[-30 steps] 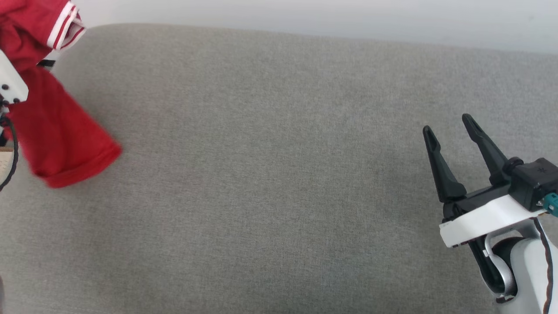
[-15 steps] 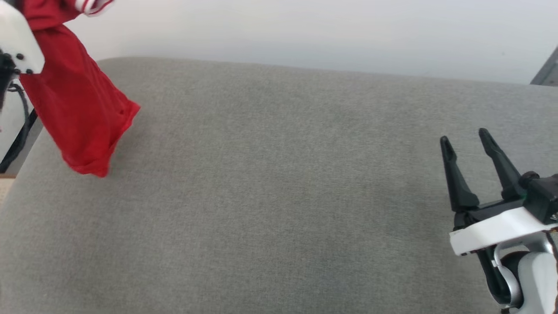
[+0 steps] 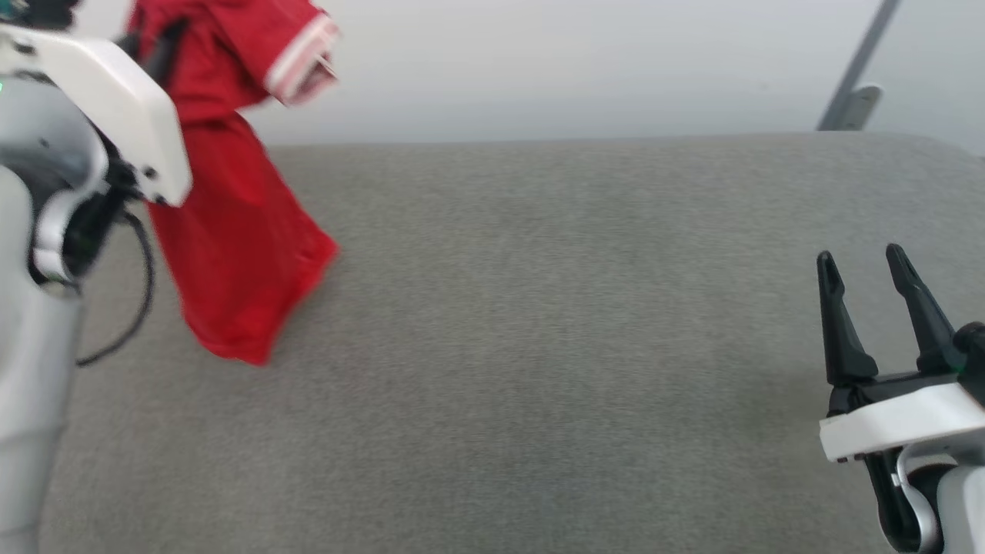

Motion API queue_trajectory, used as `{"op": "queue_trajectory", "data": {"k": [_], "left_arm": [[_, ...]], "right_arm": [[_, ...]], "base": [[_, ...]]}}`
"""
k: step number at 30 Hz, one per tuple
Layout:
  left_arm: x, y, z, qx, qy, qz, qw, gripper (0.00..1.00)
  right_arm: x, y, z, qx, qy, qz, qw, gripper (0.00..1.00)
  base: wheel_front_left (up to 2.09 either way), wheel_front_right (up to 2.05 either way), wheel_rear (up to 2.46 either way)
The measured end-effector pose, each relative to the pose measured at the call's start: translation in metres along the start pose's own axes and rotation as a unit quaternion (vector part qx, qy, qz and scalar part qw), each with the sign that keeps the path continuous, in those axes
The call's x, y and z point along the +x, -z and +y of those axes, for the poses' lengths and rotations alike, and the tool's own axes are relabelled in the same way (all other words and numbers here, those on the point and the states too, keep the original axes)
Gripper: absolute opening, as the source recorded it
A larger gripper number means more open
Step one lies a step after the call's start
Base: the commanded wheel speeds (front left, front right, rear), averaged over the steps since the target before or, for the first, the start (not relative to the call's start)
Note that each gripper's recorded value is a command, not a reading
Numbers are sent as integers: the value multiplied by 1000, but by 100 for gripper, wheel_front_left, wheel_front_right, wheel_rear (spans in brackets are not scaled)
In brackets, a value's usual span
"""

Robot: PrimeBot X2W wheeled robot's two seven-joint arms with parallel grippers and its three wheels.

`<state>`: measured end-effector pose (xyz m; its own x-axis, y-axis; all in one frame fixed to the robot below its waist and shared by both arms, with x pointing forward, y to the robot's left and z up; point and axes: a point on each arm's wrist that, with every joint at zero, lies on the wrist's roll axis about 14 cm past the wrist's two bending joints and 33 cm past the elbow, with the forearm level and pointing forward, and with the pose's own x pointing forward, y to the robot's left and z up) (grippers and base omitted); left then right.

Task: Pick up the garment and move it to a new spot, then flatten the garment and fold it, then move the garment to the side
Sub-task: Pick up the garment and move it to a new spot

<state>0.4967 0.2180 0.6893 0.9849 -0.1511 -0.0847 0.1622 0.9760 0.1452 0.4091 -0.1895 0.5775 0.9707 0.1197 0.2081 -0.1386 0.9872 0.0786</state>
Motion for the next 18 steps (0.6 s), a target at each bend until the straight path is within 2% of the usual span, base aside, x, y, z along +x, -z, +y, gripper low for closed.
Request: {"op": "queue_trajectory", "data": {"k": [5, 9, 18], "left_arm": [[5, 21, -57, 0, 66, 37, 997, 0], [3, 60, -101, -11, 117, 96, 988, 0], [-14, 163, -176, -30, 205, 246, 947, 0]], "right_arm": [[-20, 0, -25, -6, 40, 5, 999, 100], [-33, 0, -37, -7, 61, 7, 998, 100], [-48, 9, -44, -3, 81, 20, 996, 100]], "base": [[0, 0, 0], [0, 0, 0], [0, 0, 0]]}}
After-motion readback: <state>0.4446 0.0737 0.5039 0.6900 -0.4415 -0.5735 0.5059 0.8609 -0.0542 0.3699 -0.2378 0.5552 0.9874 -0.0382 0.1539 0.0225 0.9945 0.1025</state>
